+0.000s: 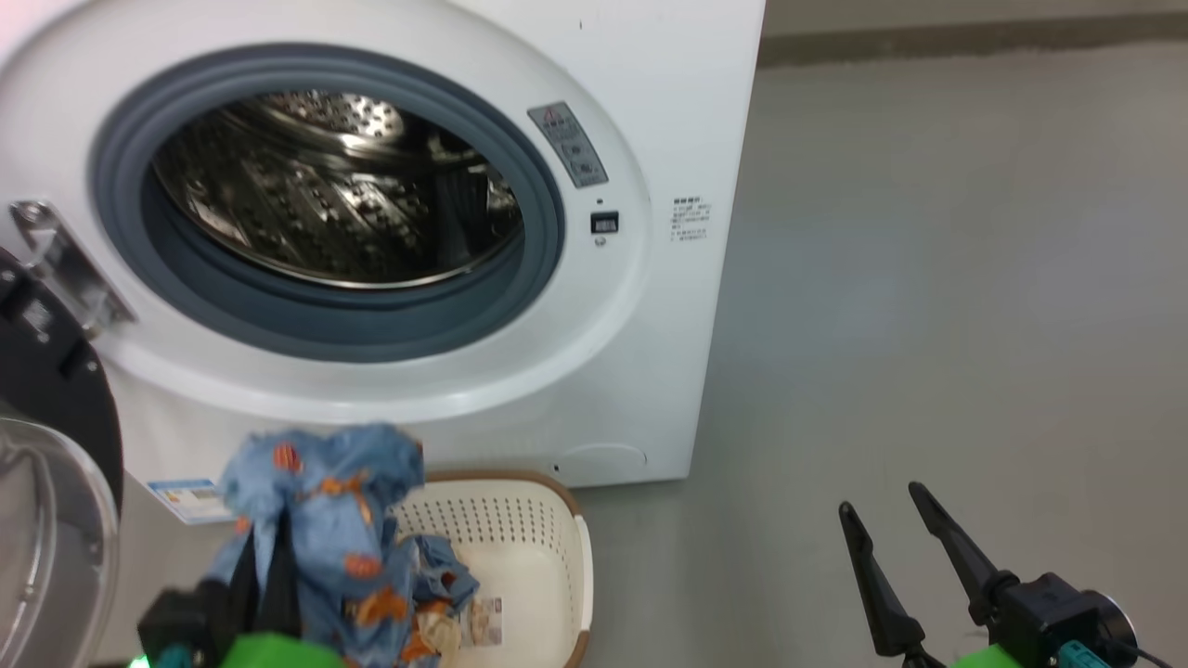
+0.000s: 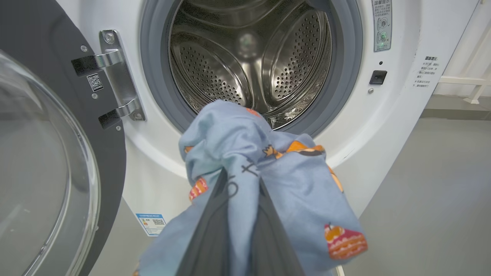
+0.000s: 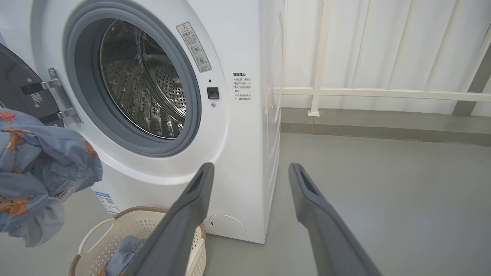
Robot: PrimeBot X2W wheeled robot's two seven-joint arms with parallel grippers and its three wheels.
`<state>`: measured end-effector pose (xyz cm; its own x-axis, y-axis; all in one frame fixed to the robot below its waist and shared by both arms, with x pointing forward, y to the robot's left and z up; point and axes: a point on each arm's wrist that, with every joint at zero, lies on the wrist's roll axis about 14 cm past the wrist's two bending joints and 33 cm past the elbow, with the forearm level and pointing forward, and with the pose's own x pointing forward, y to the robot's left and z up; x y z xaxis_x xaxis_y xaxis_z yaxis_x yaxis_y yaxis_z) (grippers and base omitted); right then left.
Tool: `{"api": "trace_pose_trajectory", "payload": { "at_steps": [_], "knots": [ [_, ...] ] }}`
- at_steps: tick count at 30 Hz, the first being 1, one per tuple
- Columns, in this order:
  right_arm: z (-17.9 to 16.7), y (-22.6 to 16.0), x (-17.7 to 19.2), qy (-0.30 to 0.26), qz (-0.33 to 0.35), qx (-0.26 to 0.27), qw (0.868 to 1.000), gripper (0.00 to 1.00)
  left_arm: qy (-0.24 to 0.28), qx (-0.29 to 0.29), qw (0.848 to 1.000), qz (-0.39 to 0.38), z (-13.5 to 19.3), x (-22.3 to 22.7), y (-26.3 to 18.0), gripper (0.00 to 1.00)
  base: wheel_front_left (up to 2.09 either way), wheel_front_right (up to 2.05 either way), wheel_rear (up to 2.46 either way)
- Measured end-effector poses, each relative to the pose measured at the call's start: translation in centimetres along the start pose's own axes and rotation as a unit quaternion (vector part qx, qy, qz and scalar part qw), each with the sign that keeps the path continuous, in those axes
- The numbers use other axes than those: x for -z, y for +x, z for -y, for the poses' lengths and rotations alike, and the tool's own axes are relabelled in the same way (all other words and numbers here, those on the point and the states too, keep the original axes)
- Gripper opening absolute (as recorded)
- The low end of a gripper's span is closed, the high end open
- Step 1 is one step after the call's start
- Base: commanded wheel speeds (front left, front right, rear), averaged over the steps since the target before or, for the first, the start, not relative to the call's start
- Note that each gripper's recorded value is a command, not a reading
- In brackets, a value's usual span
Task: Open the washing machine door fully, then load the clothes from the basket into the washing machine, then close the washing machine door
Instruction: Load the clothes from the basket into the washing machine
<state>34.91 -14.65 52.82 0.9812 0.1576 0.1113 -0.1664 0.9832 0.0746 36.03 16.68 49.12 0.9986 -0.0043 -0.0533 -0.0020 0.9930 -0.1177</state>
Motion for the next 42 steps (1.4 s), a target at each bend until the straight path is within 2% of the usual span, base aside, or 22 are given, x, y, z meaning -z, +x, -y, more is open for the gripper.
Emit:
{"api": "trace_pose_trajectory", "payload": {
  "at_steps": [12,22,28,32,38,42],
  "knots": [
    [0.9,4.7,1.7,0.008,-0.004,-0.005,1.0,1.0,-0.021,0.041,0.999,0.0,2.8,-0.2,11.3,0.0,0.0,0.0,0.0],
    [1.6,8.5,4.9,0.031,-0.02,-0.008,0.999,1.0,-0.029,0.064,0.995,-0.071,3.5,2.7,21.0,0.0,0.0,0.0,0.0],
    [2.5,9.1,7.9,0.036,-0.052,0.003,0.998,1.0,-0.03,0.08,0.988,-0.131,4.1,4.9,25.9,0.0,0.0,0.0,0.0],
    [3.9,9.3,8.5,0.04,-0.057,0.023,0.997,1.0,-0.026,0.084,0.985,-0.147,4.3,5.2,28.8,0.0,0.0,0.0,0.0],
    [5.5,8.6,10.0,0.038,-0.079,0.048,0.995,1.0,-0.016,0.072,0.988,-0.137,3.9,4.6,33.2,0.0,0.0,0.0,0.0],
    [6.2,8.4,10.6,0.036,-0.088,0.058,0.994,1.0,-0.011,0.05,0.995,-0.08,3.3,3.1,35.5,0.0,0.0,0.0,0.0]
  ]
}}
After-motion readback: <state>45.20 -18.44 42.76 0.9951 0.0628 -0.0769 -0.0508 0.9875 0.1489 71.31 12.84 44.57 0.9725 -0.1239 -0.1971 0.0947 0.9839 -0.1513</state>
